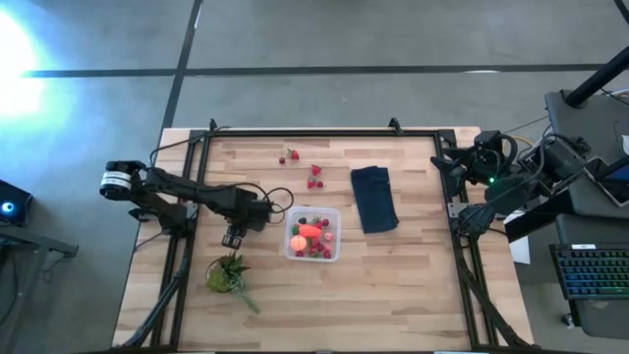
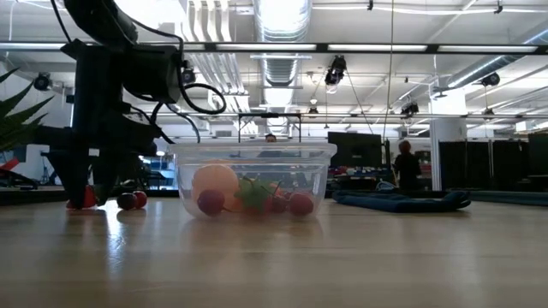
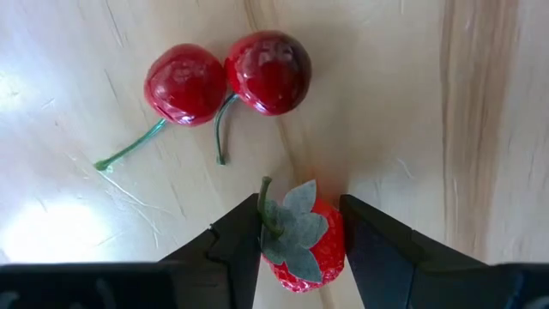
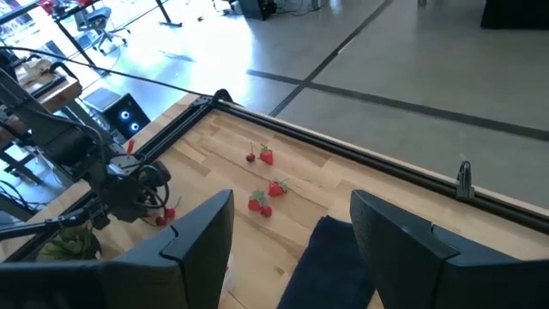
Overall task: Pick and placing Produce into tupperware
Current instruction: Put the red strawberry into the transparent bin
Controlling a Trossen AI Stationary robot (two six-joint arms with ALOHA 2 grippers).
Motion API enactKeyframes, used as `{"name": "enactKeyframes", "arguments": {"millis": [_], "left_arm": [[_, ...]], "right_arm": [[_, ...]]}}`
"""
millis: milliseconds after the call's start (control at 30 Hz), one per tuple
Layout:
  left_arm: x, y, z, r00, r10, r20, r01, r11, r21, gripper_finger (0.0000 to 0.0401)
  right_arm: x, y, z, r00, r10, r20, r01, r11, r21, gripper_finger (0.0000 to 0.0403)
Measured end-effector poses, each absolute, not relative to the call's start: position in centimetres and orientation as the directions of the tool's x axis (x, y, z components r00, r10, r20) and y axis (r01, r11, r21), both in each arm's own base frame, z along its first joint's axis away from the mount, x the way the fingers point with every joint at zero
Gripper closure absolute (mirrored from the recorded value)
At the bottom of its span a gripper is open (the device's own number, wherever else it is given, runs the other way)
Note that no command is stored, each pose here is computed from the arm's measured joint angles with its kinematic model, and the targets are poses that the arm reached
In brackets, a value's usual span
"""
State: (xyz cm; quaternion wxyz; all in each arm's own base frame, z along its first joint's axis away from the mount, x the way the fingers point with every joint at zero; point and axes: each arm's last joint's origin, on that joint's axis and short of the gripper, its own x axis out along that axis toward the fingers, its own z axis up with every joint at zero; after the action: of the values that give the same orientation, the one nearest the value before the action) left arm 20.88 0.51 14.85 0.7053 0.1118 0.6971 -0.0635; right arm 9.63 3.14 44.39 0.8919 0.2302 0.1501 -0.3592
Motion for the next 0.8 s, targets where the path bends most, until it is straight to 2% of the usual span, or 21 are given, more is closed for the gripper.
{"name": "enactKeyframes", "arguments": {"millis": [400,533,600,667,733,800], "left_arm": [[23.0,0.8,17.5,0.120,0.168,-0.978,0.262,0.945,0.194,0.0264],[25.0,1.1,20.5,0.245,0.222,-0.944,0.252,0.925,0.283,0.0264],[26.6,1.2,22.4,0.360,0.222,-0.906,0.221,0.923,0.314,0.0264],[28.3,1.0,24.4,0.503,0.162,-0.849,0.199,0.934,0.296,0.0264],[29.8,0.6,25.9,0.625,0.019,-0.781,0.241,0.946,0.216,0.0264],[31.1,0.2,26.6,0.679,-0.098,-0.727,0.284,0.949,0.137,0.0264]], "right_arm": [[9.6,3.1,44.4,0.696,-0.576,-0.428,0.711,0.635,0.301,0.0177],[9.6,3.1,44.4,0.696,-0.577,-0.428,0.711,0.635,0.301,0.0177],[9.6,3.1,44.4,0.696,-0.577,-0.428,0.711,0.635,0.301,0.0177],[9.6,3.1,44.4,0.696,-0.576,-0.428,0.711,0.635,0.301,0.0177],[9.6,3.1,44.4,0.696,-0.574,-0.430,0.711,0.635,0.302,0.0177],[9.6,3.2,44.4,0.698,-0.566,-0.439,0.708,0.637,0.304,0.0177]]}}
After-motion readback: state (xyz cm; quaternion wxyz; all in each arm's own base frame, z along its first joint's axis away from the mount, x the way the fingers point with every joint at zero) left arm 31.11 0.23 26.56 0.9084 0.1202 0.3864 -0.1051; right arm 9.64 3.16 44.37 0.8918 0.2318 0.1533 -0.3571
